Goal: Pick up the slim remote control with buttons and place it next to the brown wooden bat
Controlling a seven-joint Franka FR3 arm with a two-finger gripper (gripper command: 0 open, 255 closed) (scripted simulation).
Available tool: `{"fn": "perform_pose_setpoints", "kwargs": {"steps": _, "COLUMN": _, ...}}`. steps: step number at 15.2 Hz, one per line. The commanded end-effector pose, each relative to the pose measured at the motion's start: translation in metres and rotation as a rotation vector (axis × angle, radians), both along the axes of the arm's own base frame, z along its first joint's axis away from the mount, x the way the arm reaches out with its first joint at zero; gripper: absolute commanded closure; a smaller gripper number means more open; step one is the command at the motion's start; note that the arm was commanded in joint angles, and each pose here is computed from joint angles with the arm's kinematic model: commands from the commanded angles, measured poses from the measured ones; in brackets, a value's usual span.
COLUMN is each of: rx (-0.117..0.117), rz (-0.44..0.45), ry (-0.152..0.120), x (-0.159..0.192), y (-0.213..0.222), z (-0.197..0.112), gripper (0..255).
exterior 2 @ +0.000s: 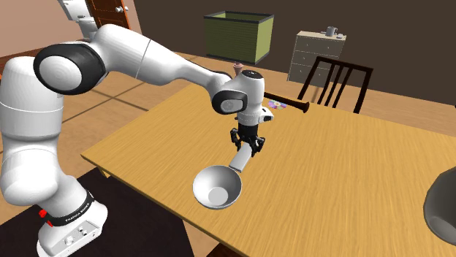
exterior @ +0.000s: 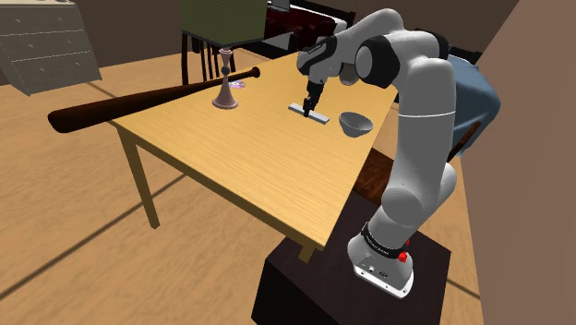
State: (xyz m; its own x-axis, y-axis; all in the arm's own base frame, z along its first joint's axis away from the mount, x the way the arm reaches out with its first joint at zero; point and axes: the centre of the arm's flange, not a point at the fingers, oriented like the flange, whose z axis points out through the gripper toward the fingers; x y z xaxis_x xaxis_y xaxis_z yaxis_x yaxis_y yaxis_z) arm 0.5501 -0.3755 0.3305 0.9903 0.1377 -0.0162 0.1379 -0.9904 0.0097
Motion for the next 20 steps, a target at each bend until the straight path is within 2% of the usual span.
{"fn": "perform_pose_setpoints", "kwargs": {"steps": 1, "rx": 0.000, "rz": 0.000, "ry": 0.000, "x": 0.000, "y": 0.000, "z": 0.000, "gripper": 255}}
{"fn": "perform_pose_setpoints", "kwargs": {"steps": 6, "rx": 0.000, "rz": 0.000, "ry": 0.000, "x": 0.000, "y": 0.000, "z": 0.000, "gripper": 255}}
{"fn": "perform_pose_setpoints", "kwargs": {"steps": 20, "rx": 0.000, "rz": 0.000, "ry": 0.000, "x": 0.000, "y": 0.000, "z": 0.074, "gripper": 255}}
